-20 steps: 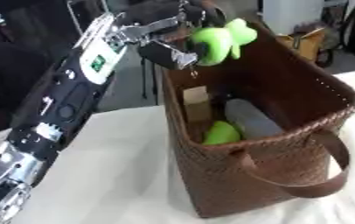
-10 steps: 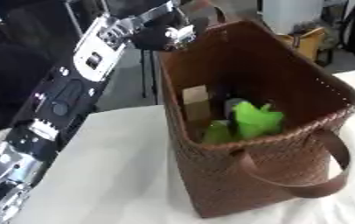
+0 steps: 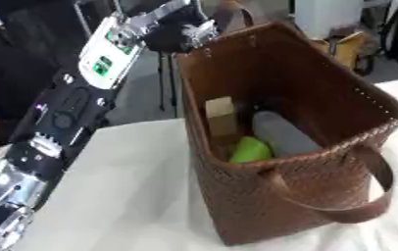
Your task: Pick up objects on the table and place them in the box.
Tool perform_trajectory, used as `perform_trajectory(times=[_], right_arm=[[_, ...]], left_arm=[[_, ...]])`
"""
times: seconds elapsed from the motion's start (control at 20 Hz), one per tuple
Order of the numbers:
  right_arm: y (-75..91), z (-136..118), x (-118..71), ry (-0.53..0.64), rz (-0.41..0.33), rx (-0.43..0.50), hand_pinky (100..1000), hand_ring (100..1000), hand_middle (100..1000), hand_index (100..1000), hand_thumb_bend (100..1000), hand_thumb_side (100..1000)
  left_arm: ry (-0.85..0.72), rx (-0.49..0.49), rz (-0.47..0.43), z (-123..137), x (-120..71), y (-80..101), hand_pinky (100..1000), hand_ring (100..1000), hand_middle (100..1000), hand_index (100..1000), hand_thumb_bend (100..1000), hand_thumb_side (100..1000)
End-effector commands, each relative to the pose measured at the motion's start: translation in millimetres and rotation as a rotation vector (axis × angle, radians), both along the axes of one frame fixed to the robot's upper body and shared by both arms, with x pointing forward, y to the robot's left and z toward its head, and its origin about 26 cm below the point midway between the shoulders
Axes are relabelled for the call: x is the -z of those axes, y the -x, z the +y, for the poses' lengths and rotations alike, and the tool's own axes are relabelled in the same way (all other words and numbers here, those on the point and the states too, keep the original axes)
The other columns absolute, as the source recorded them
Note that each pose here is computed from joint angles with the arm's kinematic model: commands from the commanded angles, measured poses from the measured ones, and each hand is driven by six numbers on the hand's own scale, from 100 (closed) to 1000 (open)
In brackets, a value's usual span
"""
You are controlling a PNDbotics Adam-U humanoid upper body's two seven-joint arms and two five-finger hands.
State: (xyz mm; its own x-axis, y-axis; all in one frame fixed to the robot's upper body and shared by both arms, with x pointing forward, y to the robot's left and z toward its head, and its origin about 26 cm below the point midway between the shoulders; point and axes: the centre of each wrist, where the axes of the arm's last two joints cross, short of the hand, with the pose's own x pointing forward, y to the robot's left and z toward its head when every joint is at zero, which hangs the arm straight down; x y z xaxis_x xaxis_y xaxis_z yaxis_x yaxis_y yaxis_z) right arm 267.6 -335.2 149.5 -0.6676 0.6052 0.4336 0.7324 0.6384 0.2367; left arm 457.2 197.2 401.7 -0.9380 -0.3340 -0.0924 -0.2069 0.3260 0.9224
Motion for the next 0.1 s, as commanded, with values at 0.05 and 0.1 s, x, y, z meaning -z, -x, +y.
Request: perform_trajectory(times=[0.05, 0.1], right_arm=[[1.4, -1.7, -5.7, -0.007, -0.162, -0.01, 785, 736, 678, 721, 100, 818], [1.8, -2.2, -5.2, -0.007, -0.162, -0.009, 785, 736, 678, 721, 100, 818]], left_arm=[[-0.196, 0.082, -0.117, 10.4, -19.1, 9.6, 905, 1000, 1000, 1000, 100, 694], [-0.172, 0.085, -0.123, 12.7, -21.3, 12.4, 905, 1000, 1000, 1000, 100, 694]])
